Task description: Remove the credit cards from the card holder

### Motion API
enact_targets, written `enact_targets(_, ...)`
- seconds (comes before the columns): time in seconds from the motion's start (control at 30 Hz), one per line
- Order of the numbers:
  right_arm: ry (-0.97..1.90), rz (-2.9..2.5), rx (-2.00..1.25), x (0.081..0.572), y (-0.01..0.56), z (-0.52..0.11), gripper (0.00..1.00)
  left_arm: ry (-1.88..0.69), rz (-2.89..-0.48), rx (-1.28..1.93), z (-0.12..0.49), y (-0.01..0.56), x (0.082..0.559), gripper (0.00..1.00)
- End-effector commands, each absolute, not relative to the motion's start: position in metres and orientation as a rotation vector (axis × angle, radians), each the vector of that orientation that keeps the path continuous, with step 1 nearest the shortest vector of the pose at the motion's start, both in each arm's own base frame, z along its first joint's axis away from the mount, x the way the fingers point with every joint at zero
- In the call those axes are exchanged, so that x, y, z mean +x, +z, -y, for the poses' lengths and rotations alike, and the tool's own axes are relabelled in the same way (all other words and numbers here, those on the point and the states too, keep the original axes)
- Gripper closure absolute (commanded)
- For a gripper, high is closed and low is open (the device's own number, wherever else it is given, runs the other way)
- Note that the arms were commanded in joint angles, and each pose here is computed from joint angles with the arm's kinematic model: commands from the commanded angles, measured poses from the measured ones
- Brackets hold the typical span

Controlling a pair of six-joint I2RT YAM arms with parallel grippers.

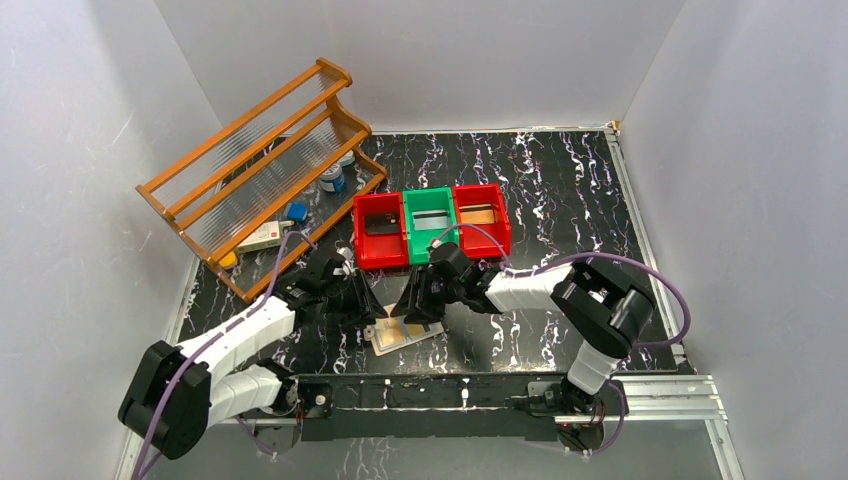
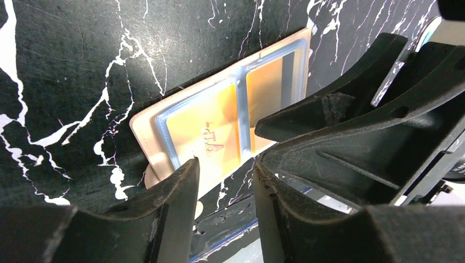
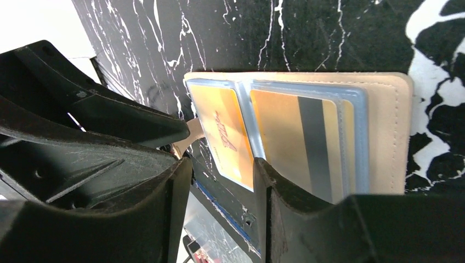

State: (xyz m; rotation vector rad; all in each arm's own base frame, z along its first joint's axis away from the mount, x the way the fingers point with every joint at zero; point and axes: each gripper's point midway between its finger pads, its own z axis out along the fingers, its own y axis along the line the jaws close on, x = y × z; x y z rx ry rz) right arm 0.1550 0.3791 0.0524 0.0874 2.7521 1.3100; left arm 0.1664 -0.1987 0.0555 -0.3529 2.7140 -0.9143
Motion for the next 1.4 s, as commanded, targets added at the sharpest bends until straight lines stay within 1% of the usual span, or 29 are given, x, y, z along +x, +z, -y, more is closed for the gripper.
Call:
enact_targets(0.0,1.319,-2.726,0.081,0.161,0.063,-0.385,0.49,-0.919,-2.744,-0.273,0.201,0.060,0.163,0.62)
enact_targets(0.2,1.319,-2.769,0.053,0.157,0.056,-0.389,0.51,-0.848,-2.832,-0.250,0.194,0.038,0.154,0.67)
enact_targets(0.27,1.318,-2.790,0.044,0.156,0.053,-0.390,0.52,-0.831,-2.865,-0.238,0.193,0.031,0.151,0.72)
enact_targets(0.37,1.291,-2.834,0.051,0.152,0.041,-0.389,0.57,-0.802,-2.906,-0.222,0.191,0.022,0.147,0.80)
enact_targets(0.43,1.251,-2.855,0.067,0.152,0.035,-0.385,0.58,-0.777,-2.922,-0.220,0.188,0.018,0.146,0.83)
enact_targets(0.57,1.163,-2.872,0.086,0.154,0.030,-0.376,0.59,-0.739,-2.929,-0.226,0.183,0.015,0.144,0.83)
enact_targets(0.63,1.164,-2.863,0.085,0.155,0.032,-0.376,0.61,-0.729,-2.929,-0.229,0.181,0.014,0.143,0.84)
enact_targets(0.77,1.196,-2.841,0.074,0.156,0.036,-0.379,0.70,-0.719,-2.930,-0.232,0.180,0.013,0.143,0.84)
enact_targets(0.87,1.250,-2.791,0.060,0.158,0.052,-0.382,0.76,-0.714,-2.931,-0.234,0.179,0.013,0.143,0.85)
enact_targets(0.97,1.312,-2.768,0.047,0.156,0.058,-0.387,0.85,-0.703,-2.932,-0.232,0.178,0.012,0.142,0.85)
enact_targets(1.0,1.368,-2.747,0.044,0.154,0.063,-0.390,0.93,-0.691,-2.934,-0.232,0.176,0.011,0.142,0.85)
enact_targets(1.03,1.377,-2.745,0.047,0.154,0.063,-0.390,0.95,-0.689,-2.934,-0.231,0.176,0.011,0.142,0.85)
enact_targets(1.37,1.372,-2.737,0.077,0.156,0.061,-0.381,0.96,-0.661,-2.942,-0.232,0.172,0.008,0.141,0.86)
